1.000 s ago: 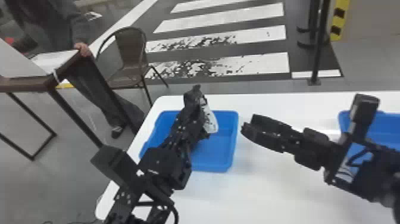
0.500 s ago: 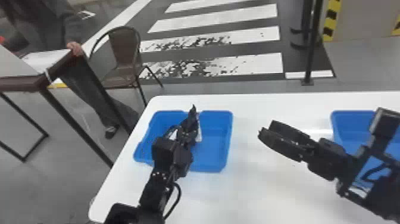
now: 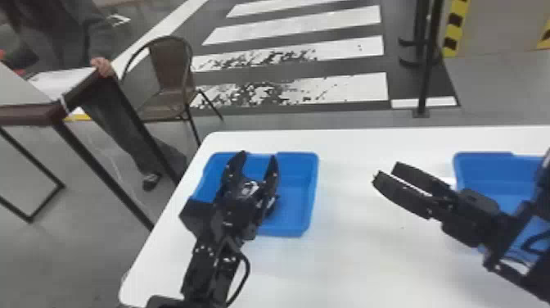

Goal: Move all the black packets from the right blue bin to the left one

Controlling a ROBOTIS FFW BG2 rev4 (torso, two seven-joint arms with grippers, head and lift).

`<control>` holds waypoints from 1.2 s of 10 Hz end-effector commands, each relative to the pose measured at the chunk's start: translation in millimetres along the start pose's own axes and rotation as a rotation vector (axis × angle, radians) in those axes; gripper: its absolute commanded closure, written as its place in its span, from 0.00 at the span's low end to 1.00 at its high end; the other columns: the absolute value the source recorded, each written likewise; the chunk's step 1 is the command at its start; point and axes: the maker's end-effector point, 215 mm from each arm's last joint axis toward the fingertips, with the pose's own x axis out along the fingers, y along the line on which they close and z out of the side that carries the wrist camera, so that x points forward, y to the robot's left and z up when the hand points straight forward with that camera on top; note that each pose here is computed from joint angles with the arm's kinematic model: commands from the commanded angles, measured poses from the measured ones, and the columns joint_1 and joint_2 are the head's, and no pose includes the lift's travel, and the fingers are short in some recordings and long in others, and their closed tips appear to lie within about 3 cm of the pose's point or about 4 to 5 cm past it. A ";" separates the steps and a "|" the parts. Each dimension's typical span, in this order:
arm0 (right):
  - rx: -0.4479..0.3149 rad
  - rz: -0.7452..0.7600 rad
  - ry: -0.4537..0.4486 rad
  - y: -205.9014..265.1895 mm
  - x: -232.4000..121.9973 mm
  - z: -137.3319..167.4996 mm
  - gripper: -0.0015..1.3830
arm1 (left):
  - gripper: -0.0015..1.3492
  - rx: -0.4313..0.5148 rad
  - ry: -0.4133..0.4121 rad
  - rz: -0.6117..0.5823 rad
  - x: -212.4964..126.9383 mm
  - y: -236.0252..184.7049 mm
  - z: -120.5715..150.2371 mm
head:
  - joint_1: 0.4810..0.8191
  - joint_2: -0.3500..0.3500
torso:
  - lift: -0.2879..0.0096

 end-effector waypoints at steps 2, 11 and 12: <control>-0.106 -0.183 0.012 -35.0 -46.9 28.9 0.17 | 0.22 -0.254 -0.118 -0.051 -44.4 -30.3 89.0 | 0.63 0.86 | 0.50; -0.054 -1.043 0.206 -218.4 -239.3 105.8 0.18 | 0.30 -0.404 -0.013 -0.119 -80.2 -49.8 108.4 | 0.63 0.32 | 0.50; -0.019 -1.085 0.252 -224.9 -246.5 106.2 0.18 | 0.30 -0.405 -0.013 -0.123 -80.2 -51.1 108.5 | 0.63 0.29 | 0.50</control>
